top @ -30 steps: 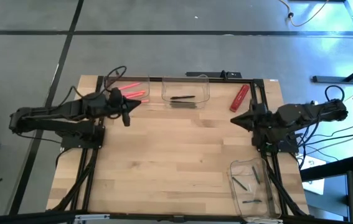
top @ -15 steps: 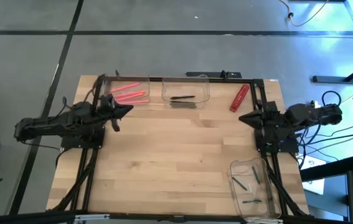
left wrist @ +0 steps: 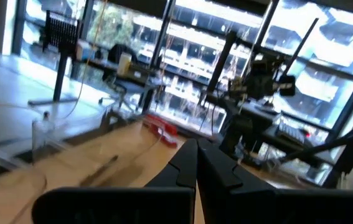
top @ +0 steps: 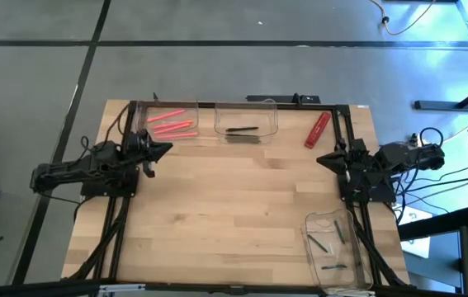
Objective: Sort crayons/erasers/pens/pencils in bins
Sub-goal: Return to Home Position
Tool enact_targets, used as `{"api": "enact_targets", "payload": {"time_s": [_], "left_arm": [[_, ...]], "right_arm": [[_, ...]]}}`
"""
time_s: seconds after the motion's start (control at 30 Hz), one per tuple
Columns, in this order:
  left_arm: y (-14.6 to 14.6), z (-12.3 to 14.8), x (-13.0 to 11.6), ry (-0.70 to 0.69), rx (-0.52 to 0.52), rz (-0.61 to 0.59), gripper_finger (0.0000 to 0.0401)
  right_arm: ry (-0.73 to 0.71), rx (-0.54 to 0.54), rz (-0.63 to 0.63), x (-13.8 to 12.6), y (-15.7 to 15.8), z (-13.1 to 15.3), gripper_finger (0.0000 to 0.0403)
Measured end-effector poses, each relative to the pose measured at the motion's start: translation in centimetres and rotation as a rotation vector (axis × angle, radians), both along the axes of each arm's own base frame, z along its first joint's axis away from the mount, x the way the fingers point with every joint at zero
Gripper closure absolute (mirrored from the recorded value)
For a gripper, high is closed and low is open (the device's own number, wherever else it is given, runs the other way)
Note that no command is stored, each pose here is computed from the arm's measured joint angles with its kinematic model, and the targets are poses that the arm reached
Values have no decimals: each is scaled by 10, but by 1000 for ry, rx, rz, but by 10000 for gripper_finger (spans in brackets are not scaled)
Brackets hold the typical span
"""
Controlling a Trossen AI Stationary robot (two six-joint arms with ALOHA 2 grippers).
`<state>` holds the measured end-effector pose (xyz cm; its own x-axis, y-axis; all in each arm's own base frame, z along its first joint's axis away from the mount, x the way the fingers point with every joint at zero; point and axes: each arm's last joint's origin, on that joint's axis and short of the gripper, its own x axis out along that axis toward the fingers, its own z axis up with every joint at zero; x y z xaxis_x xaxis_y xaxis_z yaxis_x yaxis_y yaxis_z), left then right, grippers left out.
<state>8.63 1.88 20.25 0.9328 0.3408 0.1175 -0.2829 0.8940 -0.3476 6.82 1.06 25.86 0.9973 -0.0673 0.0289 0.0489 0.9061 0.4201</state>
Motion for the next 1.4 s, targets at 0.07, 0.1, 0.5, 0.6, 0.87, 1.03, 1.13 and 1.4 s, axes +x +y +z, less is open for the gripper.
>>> {"api": "enact_targets", "payload": {"time_s": [0.07, 0.1, 0.5, 0.6, 0.87, 1.03, 1.13, 1.4], "left_arm": [[0, -8, 2, 23, -20, -7, 401], [0, -10, 3, 27, -26, -12, 401], [0, -33, 9, 58, -57, -64, 401], [0, -33, 9, 73, -29, -62, 401], [0, -32, 9, 87, 46, -54, 401], [0, -33, 9, 80, 10, -54, 401], [0, -33, 9, 86, 25, -53, 401], [0, -33, 9, 88, 28, -52, 401]], "right_arm": [[-13, 5, 0, 0, 0, -8, 399], [-20, 9, 0, 0, 0, -12, 399], [-18, 2, -35, 17, 5, -60, 398], [-24, -43, -45, 22, 6, -76, 397], [-23, -145, -104, 26, 6, -86, 397], [14, -248, -254, 25, 2, -86, 397], [36, -345, -268, 25, 1, -86, 397], [46, -394, -269, 25, 1, -86, 397]]}}
